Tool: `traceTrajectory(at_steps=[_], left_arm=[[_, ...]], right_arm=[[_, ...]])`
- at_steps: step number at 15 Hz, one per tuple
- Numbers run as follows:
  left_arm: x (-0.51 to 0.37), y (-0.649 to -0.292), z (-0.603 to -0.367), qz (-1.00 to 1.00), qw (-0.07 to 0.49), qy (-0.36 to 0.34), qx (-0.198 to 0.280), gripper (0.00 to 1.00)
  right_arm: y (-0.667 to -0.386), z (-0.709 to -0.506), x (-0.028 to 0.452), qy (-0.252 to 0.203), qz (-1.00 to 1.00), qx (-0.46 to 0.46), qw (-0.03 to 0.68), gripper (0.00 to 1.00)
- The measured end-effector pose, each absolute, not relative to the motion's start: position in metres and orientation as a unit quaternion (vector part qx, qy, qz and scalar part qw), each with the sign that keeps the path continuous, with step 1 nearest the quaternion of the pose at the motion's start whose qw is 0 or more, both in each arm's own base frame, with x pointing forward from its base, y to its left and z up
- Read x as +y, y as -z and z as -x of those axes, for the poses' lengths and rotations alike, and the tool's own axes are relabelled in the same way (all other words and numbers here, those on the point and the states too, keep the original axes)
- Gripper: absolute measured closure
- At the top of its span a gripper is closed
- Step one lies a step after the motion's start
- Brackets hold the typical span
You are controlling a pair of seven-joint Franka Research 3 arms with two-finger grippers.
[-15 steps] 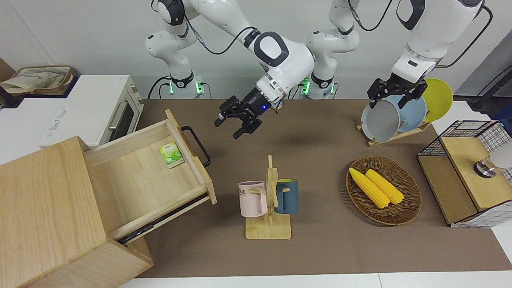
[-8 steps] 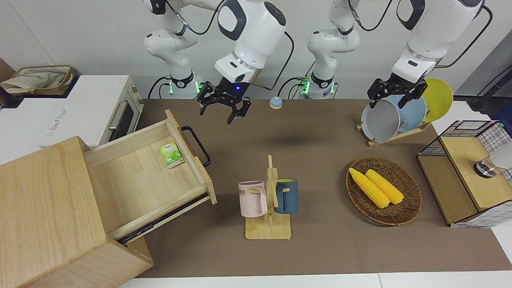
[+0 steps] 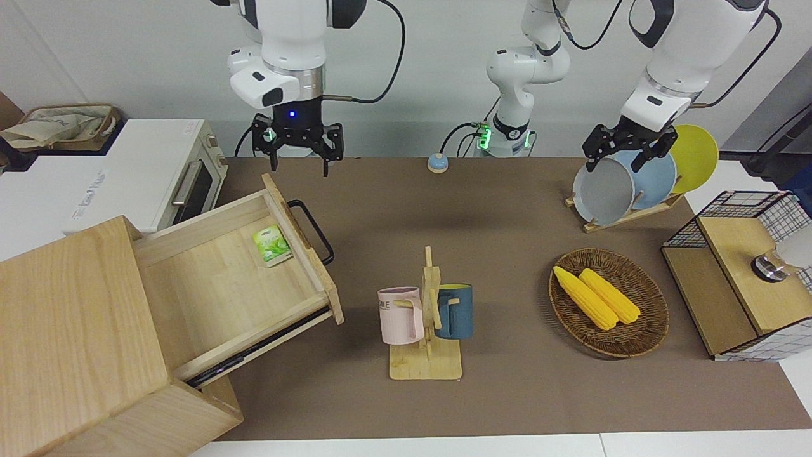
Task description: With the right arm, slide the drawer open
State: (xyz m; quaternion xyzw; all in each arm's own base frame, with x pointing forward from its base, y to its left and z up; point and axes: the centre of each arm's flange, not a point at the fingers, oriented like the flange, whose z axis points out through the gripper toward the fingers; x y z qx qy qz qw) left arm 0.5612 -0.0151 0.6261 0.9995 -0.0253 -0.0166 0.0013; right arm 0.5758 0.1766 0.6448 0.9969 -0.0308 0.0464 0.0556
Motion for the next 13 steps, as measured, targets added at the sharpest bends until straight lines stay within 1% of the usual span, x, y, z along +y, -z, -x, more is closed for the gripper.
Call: traceTrajectory(at_steps=[2, 6, 10, 13], left_arm=[[-0.015, -0.626, -0.561, -1.000, 0.001, 0.017, -0.025, 0.00], [-0.015, -0.626, -0.561, -1.000, 0.001, 0.017, -0.025, 0.00], [-0.015, -0.626, -0.561, -1.000, 0.001, 0.017, -0.025, 0.00], [-0.015, -0.626, -0.561, -1.000, 0.001, 0.017, -0.025, 0.00]], right_arm=[[-0.645, -0.584, 0.149, -0.042, -0.998, -0.037, 0.037, 0.01], [-0.637, -0.595, 0.118, -0.036, -0.998, -0.044, 0.001, 0.01], [-0.630, -0.599, 0.098, -0.027, -0.998, -0.048, -0.017, 0.01], [-0.628, -0.599, 0.098, -0.025, -0.998, -0.048, -0.016, 0.01]])
